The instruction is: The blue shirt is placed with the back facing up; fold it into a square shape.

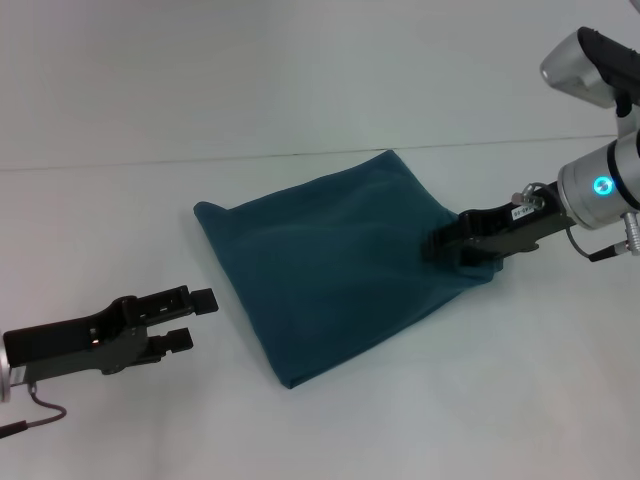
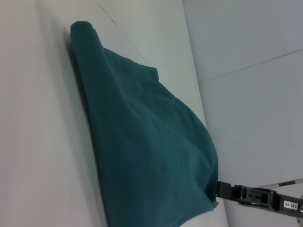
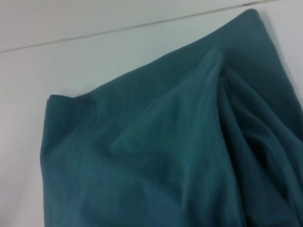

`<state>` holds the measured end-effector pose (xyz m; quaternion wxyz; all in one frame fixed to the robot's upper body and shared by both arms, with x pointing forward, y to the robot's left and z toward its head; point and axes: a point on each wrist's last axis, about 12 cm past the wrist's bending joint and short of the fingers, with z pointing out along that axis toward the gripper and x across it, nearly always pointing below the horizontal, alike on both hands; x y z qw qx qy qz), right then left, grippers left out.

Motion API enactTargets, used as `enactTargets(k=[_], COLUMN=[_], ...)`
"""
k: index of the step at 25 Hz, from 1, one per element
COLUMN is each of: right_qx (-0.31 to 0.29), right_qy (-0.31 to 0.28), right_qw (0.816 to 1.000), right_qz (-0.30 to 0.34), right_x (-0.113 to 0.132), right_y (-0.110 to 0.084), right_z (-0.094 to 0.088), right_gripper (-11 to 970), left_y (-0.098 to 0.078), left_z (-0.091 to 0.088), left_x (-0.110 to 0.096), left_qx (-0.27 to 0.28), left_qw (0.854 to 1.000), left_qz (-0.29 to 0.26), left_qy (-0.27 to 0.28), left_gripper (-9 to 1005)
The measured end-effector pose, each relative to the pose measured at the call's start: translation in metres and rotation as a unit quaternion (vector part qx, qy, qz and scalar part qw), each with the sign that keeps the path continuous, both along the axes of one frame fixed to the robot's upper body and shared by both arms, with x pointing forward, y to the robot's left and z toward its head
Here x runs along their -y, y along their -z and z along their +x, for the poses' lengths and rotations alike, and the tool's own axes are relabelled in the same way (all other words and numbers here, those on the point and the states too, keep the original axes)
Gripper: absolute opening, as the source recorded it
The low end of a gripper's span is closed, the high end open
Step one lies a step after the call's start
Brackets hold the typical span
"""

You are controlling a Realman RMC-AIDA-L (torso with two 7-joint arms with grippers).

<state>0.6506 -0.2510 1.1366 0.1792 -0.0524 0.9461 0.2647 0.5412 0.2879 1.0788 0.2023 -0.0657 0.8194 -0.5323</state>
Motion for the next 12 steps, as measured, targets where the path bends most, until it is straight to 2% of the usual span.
enactTargets(k=[6,9,12], right_qx=[-0.003,-0.005,-0.006], right_qy=[0.001,0.001,0.001], right_qw=[1.000,1.000,1.000], right_qz=[-0.002,-0.003,-0.004], right_x=[0.0025,0.0030,0.0036], right_y=[-0.0016,-0.0014,-0.0015], right_z=[0.0000,-0.0003,-0.0003], right_gripper=[714,516,372], left_y=[0.0002,0.0002,0.0002], left_z=[0.0013,0.0016,0.0016], left_x=[0.0006,0.0007,0.0007], left_qx=[0.000,-0.001,-0.001], left_qw=[1.000,1.000,1.000], left_qz=[0.004,0.004,0.004], left_qy=[0.000,-0.001,-0.001], left_gripper=[920,920,919])
